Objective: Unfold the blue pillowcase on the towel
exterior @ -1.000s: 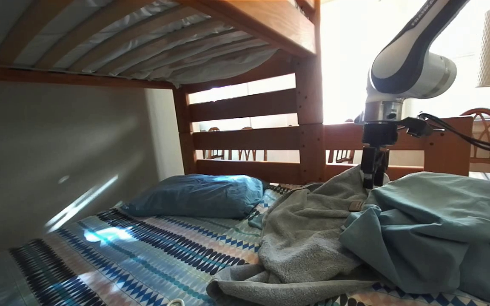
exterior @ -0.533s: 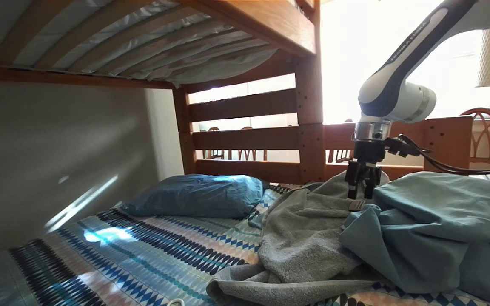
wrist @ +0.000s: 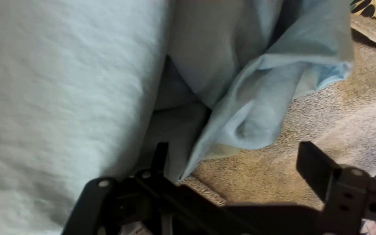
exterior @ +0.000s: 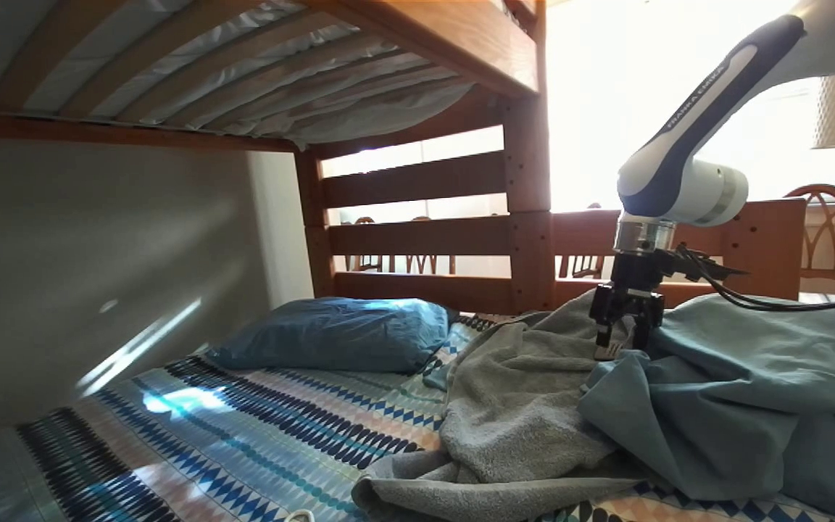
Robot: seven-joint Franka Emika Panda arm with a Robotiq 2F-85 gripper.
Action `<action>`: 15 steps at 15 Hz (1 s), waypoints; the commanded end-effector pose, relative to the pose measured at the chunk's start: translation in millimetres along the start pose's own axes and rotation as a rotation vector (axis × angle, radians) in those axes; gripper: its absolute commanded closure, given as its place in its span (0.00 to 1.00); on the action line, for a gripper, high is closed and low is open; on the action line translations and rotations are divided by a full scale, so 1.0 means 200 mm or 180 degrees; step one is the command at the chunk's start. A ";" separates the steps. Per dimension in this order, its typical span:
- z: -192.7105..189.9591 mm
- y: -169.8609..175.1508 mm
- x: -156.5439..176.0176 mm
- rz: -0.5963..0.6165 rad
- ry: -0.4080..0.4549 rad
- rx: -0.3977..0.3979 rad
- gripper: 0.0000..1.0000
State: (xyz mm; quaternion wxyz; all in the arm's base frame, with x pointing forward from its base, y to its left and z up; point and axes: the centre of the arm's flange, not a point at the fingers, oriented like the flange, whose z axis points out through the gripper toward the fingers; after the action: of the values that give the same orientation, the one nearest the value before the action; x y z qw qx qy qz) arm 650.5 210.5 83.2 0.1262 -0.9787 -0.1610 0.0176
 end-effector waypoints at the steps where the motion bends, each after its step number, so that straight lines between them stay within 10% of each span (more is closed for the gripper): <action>1: -0.01 0.02 -0.07 0.0227 0.0040 0.0027 0.25; 12: 0.03 0.00 -0.11 0.0223 -0.0073 0.0072 0.98; 15: -0.05 -0.18 -0.06 -0.0208 -0.0107 0.0005 1.00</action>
State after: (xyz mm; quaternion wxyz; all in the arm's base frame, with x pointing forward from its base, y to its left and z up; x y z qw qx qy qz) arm 636.2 210.5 72.1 0.1290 -0.9806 -0.1439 0.0335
